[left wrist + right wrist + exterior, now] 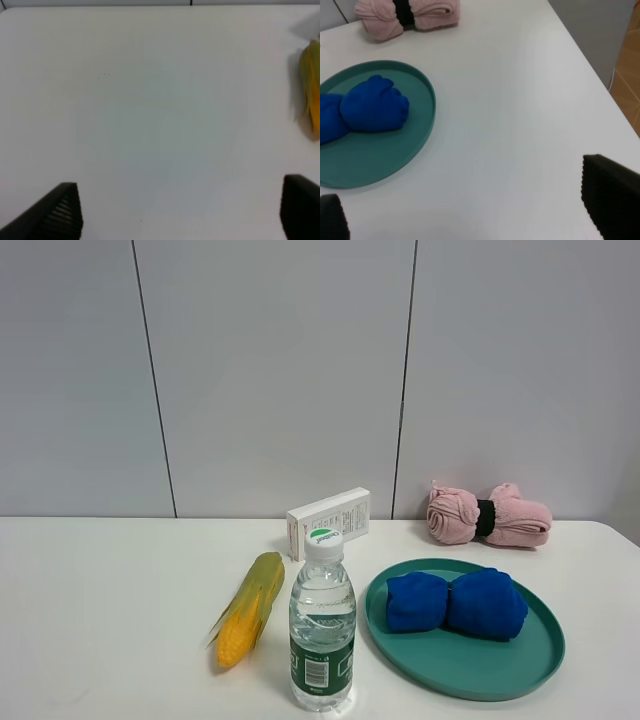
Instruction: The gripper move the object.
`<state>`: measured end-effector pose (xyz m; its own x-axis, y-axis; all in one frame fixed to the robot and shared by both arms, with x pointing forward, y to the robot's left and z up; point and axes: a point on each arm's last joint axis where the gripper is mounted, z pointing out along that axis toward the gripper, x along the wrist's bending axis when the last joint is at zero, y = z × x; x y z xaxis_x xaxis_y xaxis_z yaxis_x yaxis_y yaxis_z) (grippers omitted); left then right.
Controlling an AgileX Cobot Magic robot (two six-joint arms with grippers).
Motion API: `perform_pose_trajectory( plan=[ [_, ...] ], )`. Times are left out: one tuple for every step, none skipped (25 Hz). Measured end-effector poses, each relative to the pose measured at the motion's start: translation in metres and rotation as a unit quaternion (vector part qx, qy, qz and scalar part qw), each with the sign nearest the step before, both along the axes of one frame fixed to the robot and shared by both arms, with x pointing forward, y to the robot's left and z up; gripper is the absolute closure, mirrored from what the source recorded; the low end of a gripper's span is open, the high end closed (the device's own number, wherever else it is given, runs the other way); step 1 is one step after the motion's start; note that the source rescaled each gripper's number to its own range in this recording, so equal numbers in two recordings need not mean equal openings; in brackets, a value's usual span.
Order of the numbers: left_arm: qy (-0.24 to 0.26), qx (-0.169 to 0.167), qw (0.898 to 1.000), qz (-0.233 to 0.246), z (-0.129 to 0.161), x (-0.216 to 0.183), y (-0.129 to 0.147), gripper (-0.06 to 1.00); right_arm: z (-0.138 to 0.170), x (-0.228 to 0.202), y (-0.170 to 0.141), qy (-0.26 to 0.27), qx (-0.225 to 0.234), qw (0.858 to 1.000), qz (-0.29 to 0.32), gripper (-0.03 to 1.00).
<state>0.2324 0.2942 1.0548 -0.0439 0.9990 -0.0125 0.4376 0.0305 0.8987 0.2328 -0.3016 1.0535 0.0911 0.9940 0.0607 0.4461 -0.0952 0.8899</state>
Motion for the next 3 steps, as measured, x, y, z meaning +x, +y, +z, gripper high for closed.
perform_pose_trajectory(
  plan=[
    [0.0,0.0,1.0,0.0,0.0,0.0,0.0,0.27,0.0,0.0,0.0,0.0,0.0,1.0,0.0,-0.03],
    [0.0,0.0,1.0,0.0,0.0,0.0,0.0,0.27,0.0,0.0,0.0,0.0,0.0,1.0,0.0,-0.03],
    [0.0,0.0,1.0,0.0,0.0,0.0,0.0,0.27,0.0,0.0,0.0,0.0,0.0,1.0,0.0,-0.03]
  ],
)
